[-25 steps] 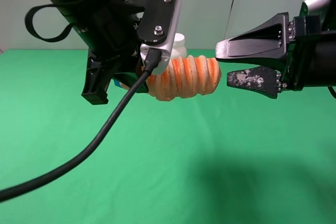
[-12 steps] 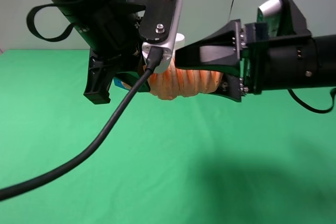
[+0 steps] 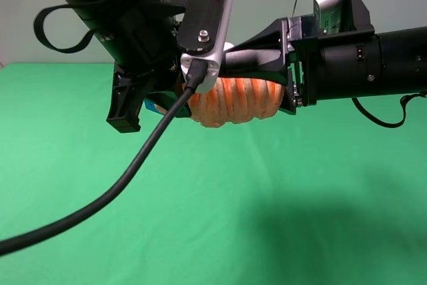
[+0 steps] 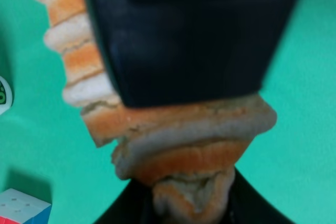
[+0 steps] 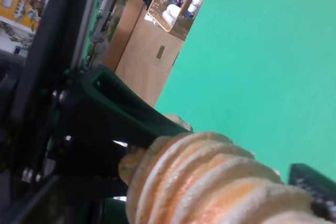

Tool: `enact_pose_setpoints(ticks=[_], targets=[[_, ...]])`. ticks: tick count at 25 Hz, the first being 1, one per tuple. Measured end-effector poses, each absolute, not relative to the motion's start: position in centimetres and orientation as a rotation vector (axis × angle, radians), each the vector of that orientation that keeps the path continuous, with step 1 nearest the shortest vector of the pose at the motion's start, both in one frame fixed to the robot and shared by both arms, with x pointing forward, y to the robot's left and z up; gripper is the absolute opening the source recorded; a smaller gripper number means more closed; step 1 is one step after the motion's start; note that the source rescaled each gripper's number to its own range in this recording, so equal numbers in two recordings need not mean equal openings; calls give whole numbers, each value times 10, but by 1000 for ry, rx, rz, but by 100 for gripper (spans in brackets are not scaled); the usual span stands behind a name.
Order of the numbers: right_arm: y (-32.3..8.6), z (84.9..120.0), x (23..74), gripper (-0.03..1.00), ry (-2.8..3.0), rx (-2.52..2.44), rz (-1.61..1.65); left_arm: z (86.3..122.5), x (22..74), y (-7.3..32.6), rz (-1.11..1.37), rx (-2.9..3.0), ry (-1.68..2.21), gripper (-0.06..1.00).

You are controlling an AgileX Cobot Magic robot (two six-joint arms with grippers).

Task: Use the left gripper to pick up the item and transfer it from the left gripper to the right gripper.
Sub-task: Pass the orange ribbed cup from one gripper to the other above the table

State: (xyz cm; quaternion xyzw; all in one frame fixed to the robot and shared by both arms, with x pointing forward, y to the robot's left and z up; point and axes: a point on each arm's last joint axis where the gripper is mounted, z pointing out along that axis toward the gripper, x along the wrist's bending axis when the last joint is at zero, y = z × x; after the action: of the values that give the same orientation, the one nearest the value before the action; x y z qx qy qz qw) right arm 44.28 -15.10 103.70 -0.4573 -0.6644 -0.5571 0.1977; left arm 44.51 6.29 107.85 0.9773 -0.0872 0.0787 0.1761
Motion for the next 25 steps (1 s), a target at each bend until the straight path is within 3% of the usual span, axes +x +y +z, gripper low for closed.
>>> enact_pose_setpoints(ticks=[6, 9, 19, 21, 25], targets=[[-151, 1035, 443, 44, -1883, -1277, -1550, 1078, 445, 63, 222, 2768, -247, 0], [-151, 1035, 443, 14, -1886, -1280, -1549, 1078, 445, 63, 222, 2769, -248, 0], [-151, 1035, 443, 10, -1887, -1281, -1549, 1079, 446, 63, 233, 2764, -222, 3], [-151, 1035, 443, 8, -1887, -1281, -1549, 1079, 446, 62, 226, 2761, -209, 16], [-151, 1034, 442, 7, -1899, -1272, -1542, 1079, 445, 61, 212, 2742, -191, 65]])
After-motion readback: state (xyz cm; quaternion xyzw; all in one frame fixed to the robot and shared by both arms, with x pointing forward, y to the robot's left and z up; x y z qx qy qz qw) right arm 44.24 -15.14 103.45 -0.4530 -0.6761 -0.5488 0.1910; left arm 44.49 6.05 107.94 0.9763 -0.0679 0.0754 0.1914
